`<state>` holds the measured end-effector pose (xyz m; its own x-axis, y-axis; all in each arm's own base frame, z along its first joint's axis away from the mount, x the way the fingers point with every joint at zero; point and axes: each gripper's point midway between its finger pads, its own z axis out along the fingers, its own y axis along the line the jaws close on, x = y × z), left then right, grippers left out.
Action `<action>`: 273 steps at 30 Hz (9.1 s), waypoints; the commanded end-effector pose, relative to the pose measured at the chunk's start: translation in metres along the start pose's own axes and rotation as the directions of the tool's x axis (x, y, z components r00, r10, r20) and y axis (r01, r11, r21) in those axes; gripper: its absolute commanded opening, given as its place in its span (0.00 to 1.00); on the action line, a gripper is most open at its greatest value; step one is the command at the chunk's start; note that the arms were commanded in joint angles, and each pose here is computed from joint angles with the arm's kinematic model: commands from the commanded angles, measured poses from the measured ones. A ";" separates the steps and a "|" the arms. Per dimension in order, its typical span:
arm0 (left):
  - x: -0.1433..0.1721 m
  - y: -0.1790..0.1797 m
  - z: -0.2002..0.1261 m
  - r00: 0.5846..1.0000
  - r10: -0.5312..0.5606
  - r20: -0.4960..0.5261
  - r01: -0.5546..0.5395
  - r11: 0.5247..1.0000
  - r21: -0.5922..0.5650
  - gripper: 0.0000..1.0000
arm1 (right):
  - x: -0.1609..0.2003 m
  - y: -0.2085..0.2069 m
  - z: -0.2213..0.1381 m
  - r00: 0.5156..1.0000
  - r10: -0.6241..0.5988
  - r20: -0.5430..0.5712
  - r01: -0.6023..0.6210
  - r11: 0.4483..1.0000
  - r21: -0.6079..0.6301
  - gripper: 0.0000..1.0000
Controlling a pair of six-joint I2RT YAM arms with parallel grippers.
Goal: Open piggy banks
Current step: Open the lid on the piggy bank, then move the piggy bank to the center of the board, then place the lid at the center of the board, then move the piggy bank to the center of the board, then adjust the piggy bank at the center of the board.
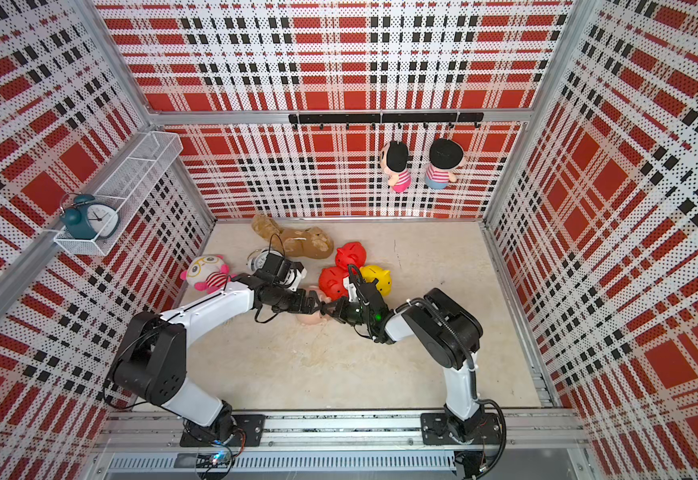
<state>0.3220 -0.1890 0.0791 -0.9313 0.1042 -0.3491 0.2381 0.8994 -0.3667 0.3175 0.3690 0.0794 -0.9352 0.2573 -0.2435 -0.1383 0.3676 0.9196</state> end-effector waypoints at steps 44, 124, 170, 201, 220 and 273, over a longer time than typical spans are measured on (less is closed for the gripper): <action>-0.084 0.055 -0.083 0.921 -0.141 0.363 0.210 0.965 -0.159 0.98 | -0.061 -0.095 -0.163 0.973 -0.220 0.062 0.118 0.716 0.688 0.00; -0.053 -0.148 0.085 0.927 0.316 0.200 -0.327 0.945 0.022 0.91 | -0.109 -0.001 -0.165 0.836 -0.530 0.139 0.396 0.759 0.516 0.36; -0.047 -0.165 0.023 0.849 -0.337 0.407 0.138 0.885 0.445 0.98 | 0.029 -0.020 -0.110 0.933 -0.359 -0.032 0.351 0.884 0.309 0.19; 0.010 -0.073 0.019 0.699 -0.551 0.457 0.234 0.779 0.582 0.59 | 0.018 -0.016 -0.098 0.920 -0.391 -0.002 0.375 0.880 0.291 0.15; 0.025 -0.017 0.019 0.573 -0.738 0.356 0.423 0.638 0.643 0.57 | -0.012 0.042 -0.072 0.891 -0.453 0.041 0.440 0.882 0.170 0.16; 0.028 -0.039 -0.032 0.724 -0.446 0.526 0.365 0.895 0.257 0.87 | 0.035 -0.029 -0.108 0.908 -0.411 -0.084 0.411 0.831 0.376 0.56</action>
<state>0.2810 -0.2187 0.1264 -0.6406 -0.5437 -0.5423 -0.0030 0.7079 -0.7063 0.2513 0.2644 0.0836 -0.8115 -0.0057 -0.5843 -0.3894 0.7508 0.5335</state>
